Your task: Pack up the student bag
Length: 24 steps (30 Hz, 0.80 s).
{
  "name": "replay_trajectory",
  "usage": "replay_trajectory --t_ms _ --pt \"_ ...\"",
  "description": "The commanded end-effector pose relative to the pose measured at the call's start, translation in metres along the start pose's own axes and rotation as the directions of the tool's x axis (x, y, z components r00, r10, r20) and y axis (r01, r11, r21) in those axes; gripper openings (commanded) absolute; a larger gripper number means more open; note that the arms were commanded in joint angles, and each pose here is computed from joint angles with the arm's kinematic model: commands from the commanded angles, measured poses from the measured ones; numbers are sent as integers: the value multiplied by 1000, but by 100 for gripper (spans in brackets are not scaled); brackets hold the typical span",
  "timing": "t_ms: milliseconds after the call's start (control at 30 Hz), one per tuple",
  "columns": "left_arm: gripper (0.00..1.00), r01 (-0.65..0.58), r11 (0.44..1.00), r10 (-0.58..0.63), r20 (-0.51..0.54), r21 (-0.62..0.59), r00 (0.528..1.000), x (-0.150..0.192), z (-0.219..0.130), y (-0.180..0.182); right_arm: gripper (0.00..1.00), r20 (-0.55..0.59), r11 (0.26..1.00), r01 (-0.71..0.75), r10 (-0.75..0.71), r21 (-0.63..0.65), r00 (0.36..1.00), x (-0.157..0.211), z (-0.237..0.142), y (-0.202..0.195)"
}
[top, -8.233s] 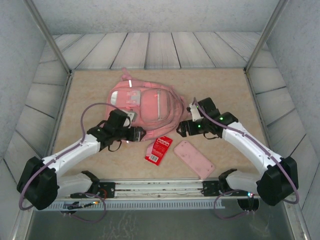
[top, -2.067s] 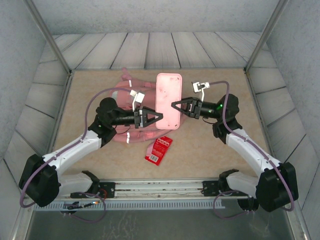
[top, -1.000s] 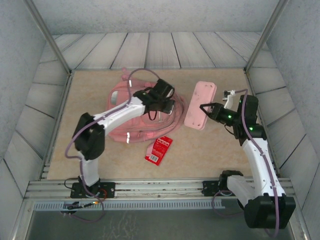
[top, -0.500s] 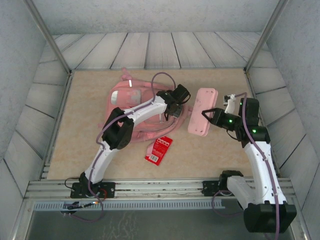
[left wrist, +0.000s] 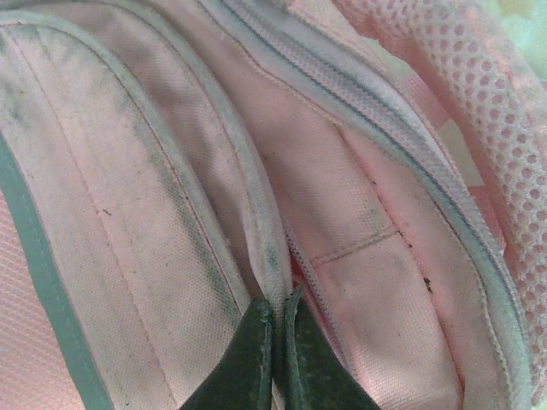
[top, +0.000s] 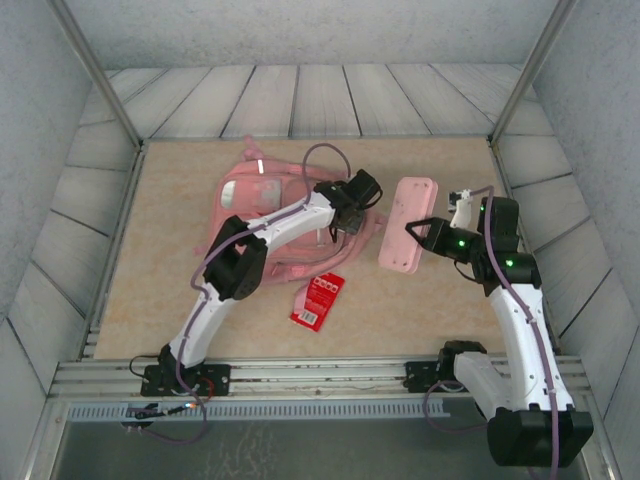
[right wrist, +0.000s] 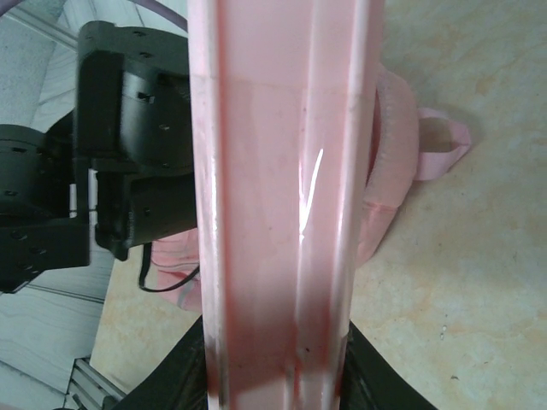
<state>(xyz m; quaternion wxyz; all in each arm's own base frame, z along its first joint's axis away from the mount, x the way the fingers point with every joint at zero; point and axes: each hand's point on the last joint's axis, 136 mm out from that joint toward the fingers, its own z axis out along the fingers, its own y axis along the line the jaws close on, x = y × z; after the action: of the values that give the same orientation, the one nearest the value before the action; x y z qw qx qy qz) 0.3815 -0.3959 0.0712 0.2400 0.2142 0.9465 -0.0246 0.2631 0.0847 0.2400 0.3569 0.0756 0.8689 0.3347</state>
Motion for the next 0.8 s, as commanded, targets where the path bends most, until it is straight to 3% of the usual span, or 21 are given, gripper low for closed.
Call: replay_trajectory --t_ms 0,133,267,533,767 --pt "0 44 998 -44 0 35 999 -3 -25 18 17 6 999 24 -24 27 1000 2 0 -6" --pt "0 104 980 -109 20 170 994 -12 -60 24 17 -42 999 34 -33 39 999 7 6 -12" --pt "0 107 948 -142 98 299 985 -29 -119 32 17 -147 995 11 -25 -99 989 17 18 5" --pt "0 66 873 -208 246 483 947 -48 -221 67 17 -199 949 -71 8 -307 980 16 56 43" --pt "0 -8 800 -224 311 600 924 -51 -267 77 18 -291 916 -119 2 -384 957 18 121 79"
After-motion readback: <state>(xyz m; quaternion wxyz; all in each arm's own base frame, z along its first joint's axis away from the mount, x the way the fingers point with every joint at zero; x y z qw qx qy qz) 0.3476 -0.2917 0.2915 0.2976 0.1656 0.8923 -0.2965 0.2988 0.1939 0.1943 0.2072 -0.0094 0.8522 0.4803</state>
